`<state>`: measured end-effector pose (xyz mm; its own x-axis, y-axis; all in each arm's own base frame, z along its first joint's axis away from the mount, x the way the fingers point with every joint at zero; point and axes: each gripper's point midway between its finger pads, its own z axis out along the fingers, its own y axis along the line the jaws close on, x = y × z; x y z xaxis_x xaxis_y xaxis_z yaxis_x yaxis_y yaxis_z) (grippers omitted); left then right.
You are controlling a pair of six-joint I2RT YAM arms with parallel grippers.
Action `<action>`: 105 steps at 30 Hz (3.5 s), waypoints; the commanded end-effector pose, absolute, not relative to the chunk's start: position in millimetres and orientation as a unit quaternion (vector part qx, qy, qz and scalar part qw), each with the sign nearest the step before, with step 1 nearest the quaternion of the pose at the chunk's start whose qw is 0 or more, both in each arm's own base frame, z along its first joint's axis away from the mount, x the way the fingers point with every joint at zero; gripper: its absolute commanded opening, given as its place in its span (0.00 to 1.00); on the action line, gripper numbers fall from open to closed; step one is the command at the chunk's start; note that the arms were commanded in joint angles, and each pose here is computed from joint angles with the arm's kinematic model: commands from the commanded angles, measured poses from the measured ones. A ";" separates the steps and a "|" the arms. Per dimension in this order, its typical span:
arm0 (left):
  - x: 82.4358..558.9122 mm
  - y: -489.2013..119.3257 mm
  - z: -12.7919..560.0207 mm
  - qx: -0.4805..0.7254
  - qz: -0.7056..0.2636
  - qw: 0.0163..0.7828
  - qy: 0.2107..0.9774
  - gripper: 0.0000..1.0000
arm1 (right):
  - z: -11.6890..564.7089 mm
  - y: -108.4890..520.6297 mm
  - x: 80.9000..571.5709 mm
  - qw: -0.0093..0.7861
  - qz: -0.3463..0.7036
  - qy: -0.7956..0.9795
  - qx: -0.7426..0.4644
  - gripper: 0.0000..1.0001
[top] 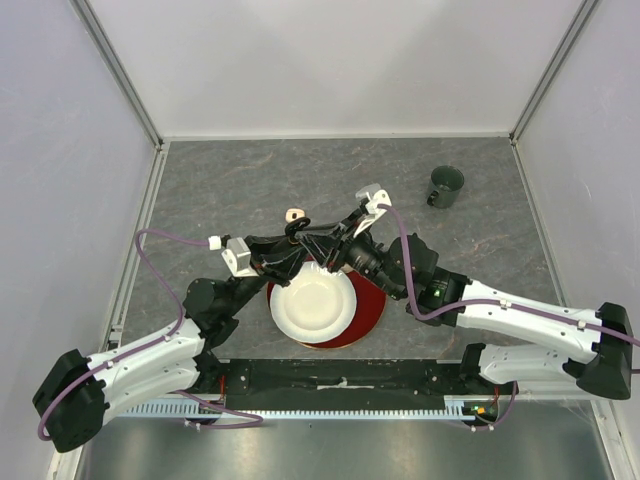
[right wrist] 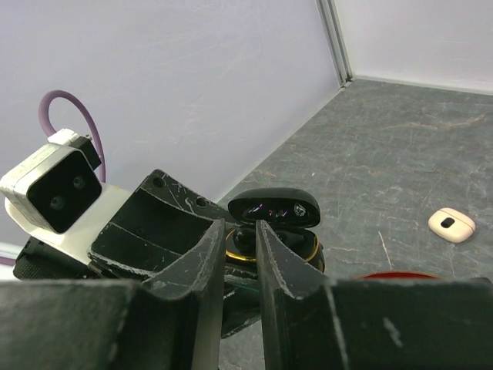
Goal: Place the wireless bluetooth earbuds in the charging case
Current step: Place the earbud in the charging case, then close the charging case.
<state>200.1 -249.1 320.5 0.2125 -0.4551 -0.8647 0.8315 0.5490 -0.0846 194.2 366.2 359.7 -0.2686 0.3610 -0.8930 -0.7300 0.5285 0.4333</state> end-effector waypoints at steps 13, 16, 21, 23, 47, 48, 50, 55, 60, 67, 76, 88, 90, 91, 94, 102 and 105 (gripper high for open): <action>198.7 -249.1 339.1 0.213 -0.424 0.760 0.444 0.02 | 418.3 332.5 193.6 0.648 0.477 0.584 -0.103 0.41; 198.8 -249.0 334.4 0.213 -0.424 0.753 0.456 0.02 | 414.1 321.0 205.3 0.649 0.446 0.612 -0.072 0.56; 196.2 -248.7 330.2 0.229 -0.416 0.748 0.464 0.02 | 391.2 305.6 227.0 0.649 0.349 0.673 -0.055 0.81; 191.6 -248.9 329.0 0.244 -0.413 0.746 0.462 0.02 | 393.3 306.7 230.3 0.647 0.338 0.681 -0.062 0.86; 157.5 -263.7 328.1 0.393 -0.391 0.723 0.411 0.02 | 356.8 346.3 236.4 0.504 0.393 0.746 -0.187 0.94; 156.9 -264.3 328.3 0.394 -0.393 0.722 0.411 0.02 | 353.0 345.6 236.7 0.502 0.391 0.748 -0.188 0.94; 157.6 -264.8 328.8 0.394 -0.394 0.721 0.412 0.02 | 348.2 346.3 237.3 0.498 0.390 0.752 -0.183 0.94; 157.5 -265.2 329.2 0.391 -0.397 0.720 0.414 0.02 | 338.8 347.4 239.0 0.489 0.388 0.759 -0.183 0.95; 157.5 -263.4 331.4 0.386 -0.397 0.722 0.414 0.02 | 336.4 351.8 237.9 0.479 0.396 0.761 -0.188 0.95; 157.7 -262.0 334.9 0.381 -0.397 0.725 0.414 0.02 | 330.7 354.1 234.4 0.467 0.402 0.764 -0.193 0.95; 165.6 -258.3 336.3 0.363 -0.387 0.735 0.424 0.02 | 322.0 353.3 226.9 0.451 0.410 0.769 -0.195 0.95; 187.9 -241.7 334.1 0.285 -0.369 0.750 0.470 0.02 | 322.6 337.7 221.1 0.463 0.406 0.765 -0.187 0.96; 194.2 -239.2 331.5 0.275 -0.359 0.748 0.486 0.02 | 320.4 338.9 222.3 0.462 0.403 0.767 -0.187 0.96; 194.4 -239.9 333.4 0.266 -0.368 0.741 0.494 0.02 | 321.7 337.9 225.4 0.466 0.400 0.768 -0.180 0.96; 203.6 -237.9 331.4 0.236 -0.370 0.717 0.541 0.02 | 327.0 313.7 249.6 0.515 0.352 0.775 -0.105 0.97; 237.2 -222.5 287.6 0.151 -0.352 0.616 0.688 0.02 | 343.8 245.9 278.8 0.594 0.260 0.761 0.005 0.98; 255.2 -212.7 272.9 0.111 -0.406 0.544 0.726 0.02 | 333.2 245.0 278.6 0.580 0.263 0.771 0.009 0.98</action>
